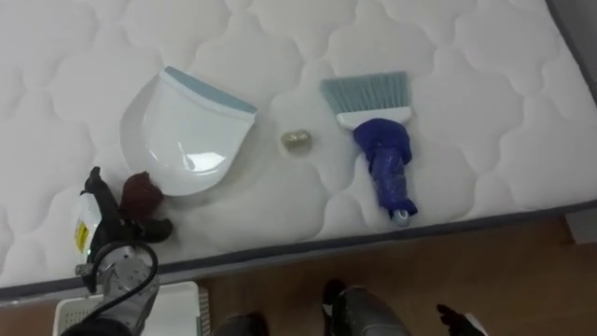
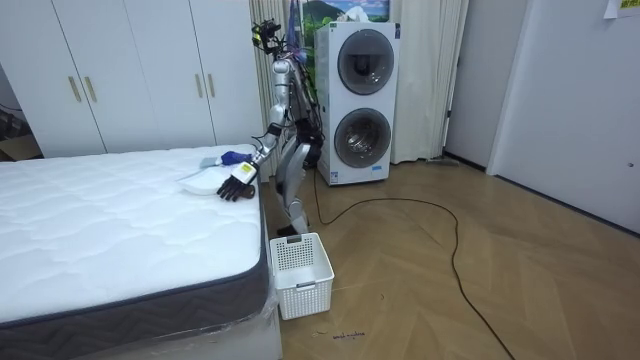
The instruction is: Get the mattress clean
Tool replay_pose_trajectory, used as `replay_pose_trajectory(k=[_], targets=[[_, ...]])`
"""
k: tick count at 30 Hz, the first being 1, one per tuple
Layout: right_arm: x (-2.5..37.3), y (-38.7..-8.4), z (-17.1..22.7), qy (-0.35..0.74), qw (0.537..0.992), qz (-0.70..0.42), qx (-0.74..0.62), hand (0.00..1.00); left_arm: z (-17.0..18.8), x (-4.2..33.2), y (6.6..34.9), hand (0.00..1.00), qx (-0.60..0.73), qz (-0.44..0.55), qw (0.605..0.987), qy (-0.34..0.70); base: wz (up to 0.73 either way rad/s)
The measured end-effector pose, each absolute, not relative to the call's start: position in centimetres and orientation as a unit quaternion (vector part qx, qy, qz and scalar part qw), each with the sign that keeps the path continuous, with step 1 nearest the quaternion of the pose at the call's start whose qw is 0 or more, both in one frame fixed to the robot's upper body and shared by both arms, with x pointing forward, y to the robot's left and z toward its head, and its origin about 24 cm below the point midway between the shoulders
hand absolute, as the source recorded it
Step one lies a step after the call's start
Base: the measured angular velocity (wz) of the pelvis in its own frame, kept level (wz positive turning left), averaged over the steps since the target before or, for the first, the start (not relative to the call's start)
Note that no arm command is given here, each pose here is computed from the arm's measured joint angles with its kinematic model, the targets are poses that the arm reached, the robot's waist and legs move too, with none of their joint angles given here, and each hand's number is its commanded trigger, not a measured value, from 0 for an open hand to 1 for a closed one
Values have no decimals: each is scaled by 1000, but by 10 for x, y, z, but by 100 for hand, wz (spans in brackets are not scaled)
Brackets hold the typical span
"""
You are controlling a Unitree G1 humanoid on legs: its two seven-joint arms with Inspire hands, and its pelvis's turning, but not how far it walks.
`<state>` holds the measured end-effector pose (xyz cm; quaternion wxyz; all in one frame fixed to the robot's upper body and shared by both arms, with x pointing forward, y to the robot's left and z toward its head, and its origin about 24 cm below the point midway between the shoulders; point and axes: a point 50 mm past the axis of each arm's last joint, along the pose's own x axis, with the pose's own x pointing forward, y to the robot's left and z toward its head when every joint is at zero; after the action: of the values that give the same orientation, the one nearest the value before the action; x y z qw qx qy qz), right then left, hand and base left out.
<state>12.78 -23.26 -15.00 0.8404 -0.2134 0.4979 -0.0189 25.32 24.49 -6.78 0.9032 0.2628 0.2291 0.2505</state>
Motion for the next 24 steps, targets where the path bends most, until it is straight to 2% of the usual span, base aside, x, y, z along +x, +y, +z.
replay_pose_trajectory(k=[7, 8, 11, 12, 13, 21, 24], targets=[[129, -232, -148, 488, 842, -9, -229, 0, -72, 251, 247, 0, 241, 234, 907, 253, 0], [129, -233, -148, 489, 841, -9, -230, 0, -72, 252, 246, 26, 241, 232, 908, 253, 0], [126, -232, -149, 498, 836, -10, -228, 0, -71, 253, 246, 74, 243, 231, 907, 256, 1], [123, -232, -150, 501, 835, -10, -228, 0, -71, 253, 247, 98, 245, 232, 905, 260, 0], [123, -233, -150, 504, 833, -11, -228, 0, -71, 254, 248, 100, 246, 233, 904, 261, 0], [120, -233, -151, 516, 822, -8, -240, 0, -54, 261, 279, 100, 281, 270, 882, 264, 0], [119, -235, -151, 525, 816, -3, -241, 0, -50, 265, 283, 100, 288, 273, 877, 272, 1]])
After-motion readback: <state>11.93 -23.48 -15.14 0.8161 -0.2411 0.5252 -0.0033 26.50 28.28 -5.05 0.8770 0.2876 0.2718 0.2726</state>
